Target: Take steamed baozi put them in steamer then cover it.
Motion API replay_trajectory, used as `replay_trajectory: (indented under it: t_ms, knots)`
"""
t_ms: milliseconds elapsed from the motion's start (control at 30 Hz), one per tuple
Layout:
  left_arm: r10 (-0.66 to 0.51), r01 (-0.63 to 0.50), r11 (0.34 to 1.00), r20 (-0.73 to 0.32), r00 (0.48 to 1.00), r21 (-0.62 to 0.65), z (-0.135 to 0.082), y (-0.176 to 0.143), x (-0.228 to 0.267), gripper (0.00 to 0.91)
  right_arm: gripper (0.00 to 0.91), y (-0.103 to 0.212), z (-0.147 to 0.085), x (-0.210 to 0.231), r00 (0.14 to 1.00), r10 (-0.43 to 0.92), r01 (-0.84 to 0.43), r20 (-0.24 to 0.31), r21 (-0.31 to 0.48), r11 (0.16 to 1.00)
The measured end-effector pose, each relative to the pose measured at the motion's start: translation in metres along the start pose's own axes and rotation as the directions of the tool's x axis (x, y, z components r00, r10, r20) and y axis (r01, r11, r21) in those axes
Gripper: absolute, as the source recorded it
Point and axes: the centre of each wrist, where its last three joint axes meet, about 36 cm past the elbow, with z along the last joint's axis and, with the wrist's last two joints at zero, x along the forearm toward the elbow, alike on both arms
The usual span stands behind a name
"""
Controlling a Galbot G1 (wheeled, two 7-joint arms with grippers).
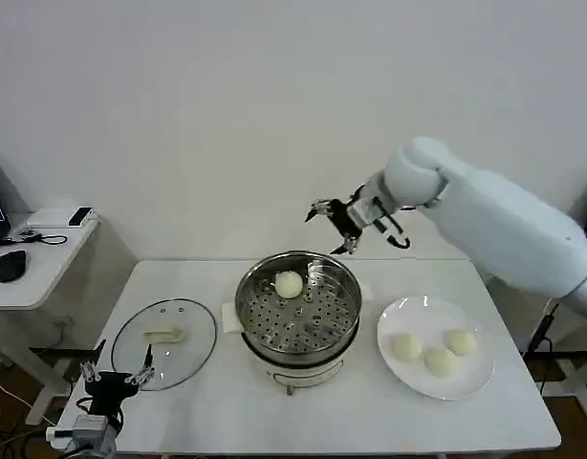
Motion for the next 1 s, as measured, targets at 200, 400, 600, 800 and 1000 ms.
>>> replay_trajectory:
  t_ms: [200,400,600,800,1000]
  knots:
    - [0.016,-0.016,1.0,0.017,1.0,0.002,-0.008,0.0,0.0,0.907,0.907,0.015,0.032,0.02,0.995,-0.084,0.068,-0.051,-0.255,0.965]
    - [0.021,-0.021,1.0,0.015,1.0,0.0,-0.008,0.0,0.002,0.907,0.907,0.032,0.055,0.03,0.983,-0.163,0.114,-0.085,-0.413,0.904]
    - [0.023,-0.023,1.0,0.02,1.0,0.008,-0.012,0.0,0.005,0.907,0.907,0.051,0.073,0.02,0.966,-0.235,0.154,-0.106,-0.496,0.855]
    - [0.021,-0.021,1.0,0.016,1.0,0.014,-0.012,-0.001,0.006,0.907,0.907,0.071,0.085,-0.002,0.95,-0.282,0.173,-0.137,-0.521,0.836]
    - [0.019,-0.019,1.0,0.006,1.0,0.014,-0.01,-0.001,0.007,0.907,0.907,0.094,0.093,-0.037,0.929,-0.343,0.218,-0.142,-0.539,0.814]
